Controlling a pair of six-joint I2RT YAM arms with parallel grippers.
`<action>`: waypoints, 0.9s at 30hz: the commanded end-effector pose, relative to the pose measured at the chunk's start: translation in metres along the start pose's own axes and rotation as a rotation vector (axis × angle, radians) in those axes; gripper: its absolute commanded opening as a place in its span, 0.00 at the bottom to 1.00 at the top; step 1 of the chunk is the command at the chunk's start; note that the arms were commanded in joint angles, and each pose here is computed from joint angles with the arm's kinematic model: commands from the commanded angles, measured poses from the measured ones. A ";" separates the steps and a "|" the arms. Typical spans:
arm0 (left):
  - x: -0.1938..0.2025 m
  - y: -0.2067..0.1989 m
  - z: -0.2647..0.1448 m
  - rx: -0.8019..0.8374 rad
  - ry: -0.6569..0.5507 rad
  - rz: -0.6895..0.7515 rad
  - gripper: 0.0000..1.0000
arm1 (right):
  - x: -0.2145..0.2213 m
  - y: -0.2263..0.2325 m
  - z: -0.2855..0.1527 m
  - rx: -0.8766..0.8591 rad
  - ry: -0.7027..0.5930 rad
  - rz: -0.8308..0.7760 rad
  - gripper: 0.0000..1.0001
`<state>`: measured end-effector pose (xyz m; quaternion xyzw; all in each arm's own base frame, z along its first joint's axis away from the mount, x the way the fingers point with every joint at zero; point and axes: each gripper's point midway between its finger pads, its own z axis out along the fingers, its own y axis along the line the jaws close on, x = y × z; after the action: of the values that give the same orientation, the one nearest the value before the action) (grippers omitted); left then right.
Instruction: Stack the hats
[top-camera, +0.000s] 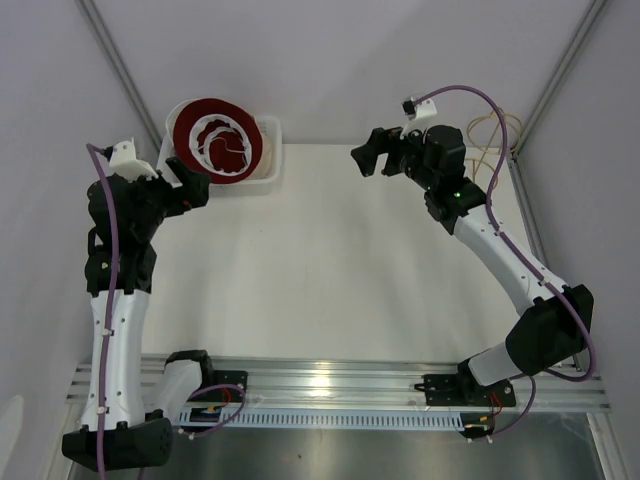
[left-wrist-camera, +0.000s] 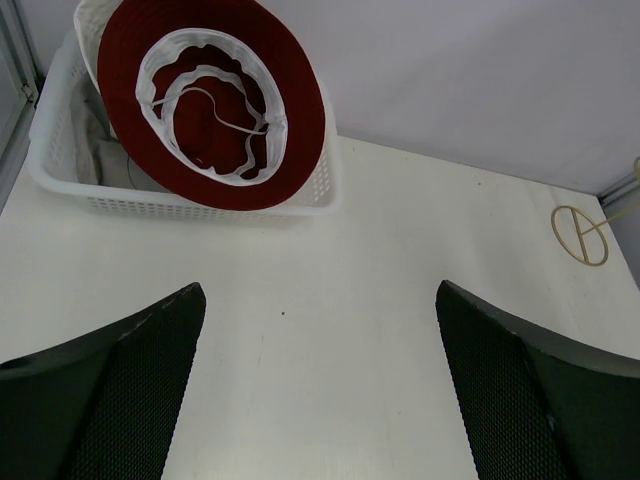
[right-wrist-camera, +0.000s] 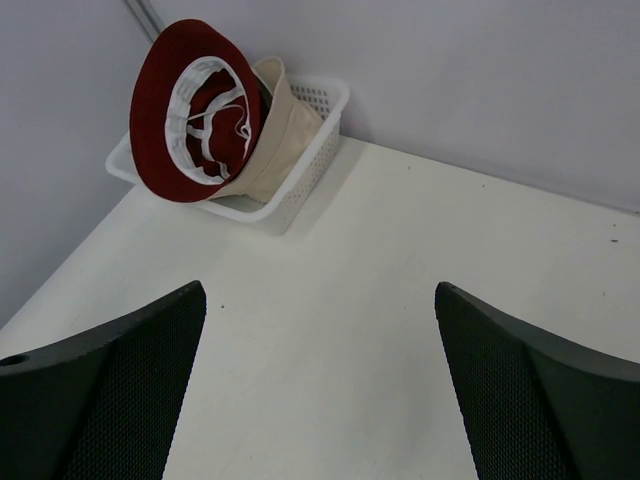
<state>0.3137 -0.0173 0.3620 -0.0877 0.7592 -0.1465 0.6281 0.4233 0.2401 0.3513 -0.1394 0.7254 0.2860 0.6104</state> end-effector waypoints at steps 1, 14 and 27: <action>-0.015 -0.003 -0.001 0.010 -0.047 -0.005 0.99 | -0.015 -0.007 -0.005 0.065 -0.050 -0.019 0.99; 0.009 0.023 0.031 -0.067 -0.009 -0.067 1.00 | 0.003 -0.080 -0.024 0.357 -0.015 -0.007 0.99; 0.024 0.012 0.084 0.007 0.079 -0.287 0.99 | -0.030 -0.191 -0.118 0.819 -0.198 -0.045 0.99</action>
<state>0.3820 -0.0132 0.2874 -0.1977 0.7861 -0.1980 0.5512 0.4435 0.0617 0.2992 0.0705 0.7734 0.0679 0.6263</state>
